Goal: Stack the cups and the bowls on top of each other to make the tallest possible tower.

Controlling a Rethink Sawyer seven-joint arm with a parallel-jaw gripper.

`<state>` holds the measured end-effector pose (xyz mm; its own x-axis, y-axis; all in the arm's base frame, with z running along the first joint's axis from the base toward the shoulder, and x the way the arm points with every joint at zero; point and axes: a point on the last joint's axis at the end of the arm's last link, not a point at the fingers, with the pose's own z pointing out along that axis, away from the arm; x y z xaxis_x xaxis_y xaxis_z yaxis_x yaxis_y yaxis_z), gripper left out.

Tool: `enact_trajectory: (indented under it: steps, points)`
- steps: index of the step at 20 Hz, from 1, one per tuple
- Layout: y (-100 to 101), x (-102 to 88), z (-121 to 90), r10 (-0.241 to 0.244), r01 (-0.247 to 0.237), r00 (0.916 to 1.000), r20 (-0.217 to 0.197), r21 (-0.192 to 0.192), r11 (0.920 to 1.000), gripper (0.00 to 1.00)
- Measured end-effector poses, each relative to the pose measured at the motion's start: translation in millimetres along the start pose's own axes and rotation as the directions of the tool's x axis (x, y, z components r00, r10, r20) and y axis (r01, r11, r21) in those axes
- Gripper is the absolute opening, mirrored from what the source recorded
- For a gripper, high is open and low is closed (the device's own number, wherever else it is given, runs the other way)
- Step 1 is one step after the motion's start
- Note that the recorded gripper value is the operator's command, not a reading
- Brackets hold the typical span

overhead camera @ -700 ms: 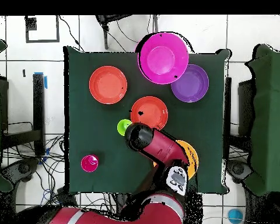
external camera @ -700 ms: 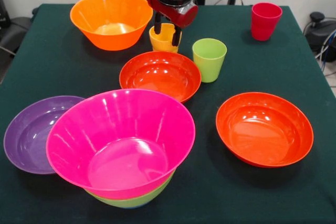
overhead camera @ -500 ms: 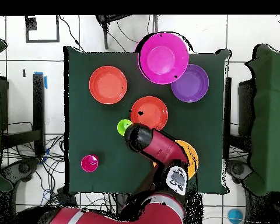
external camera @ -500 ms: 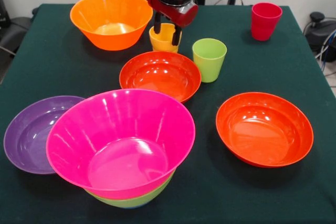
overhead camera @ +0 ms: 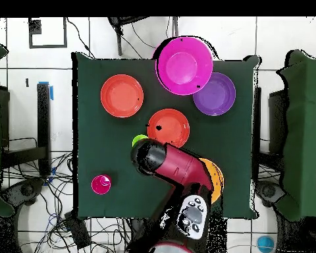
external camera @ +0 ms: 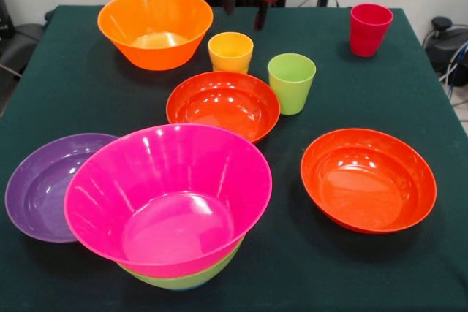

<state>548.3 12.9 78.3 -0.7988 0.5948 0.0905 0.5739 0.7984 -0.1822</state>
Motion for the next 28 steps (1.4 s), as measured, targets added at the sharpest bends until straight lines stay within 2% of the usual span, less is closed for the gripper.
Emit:
enact_trajectory:
  steps: [3,5,9,14,19,28]
  points:
    - [4.0,1.3,-29.0,-0.004,0.004,0.999,-0.045,-0.005,1.0,1.0]
    - [5.4,-2.5,-41.8,-0.004,0.003,0.9986,-0.053,-0.014,0.9999,1.0]
    - [4.2,-12.1,-43.4,0.004,-0.004,0.9993,-0.038,-0.022,0.9998,1.0]
    - [-0.4,-23.3,-28.5,0.016,-0.016,0.9996,-0.023,-0.02,0.9997,1.0]
    - [-5.5,-29.9,-4.8,0.026,-0.027,0.9995,-0.016,-0.013,0.9996,1.0]
    - [0.0,-29.4,37.2,0.018,-0.018,0.9997,-0.015,-0.012,0.9998,1.0]
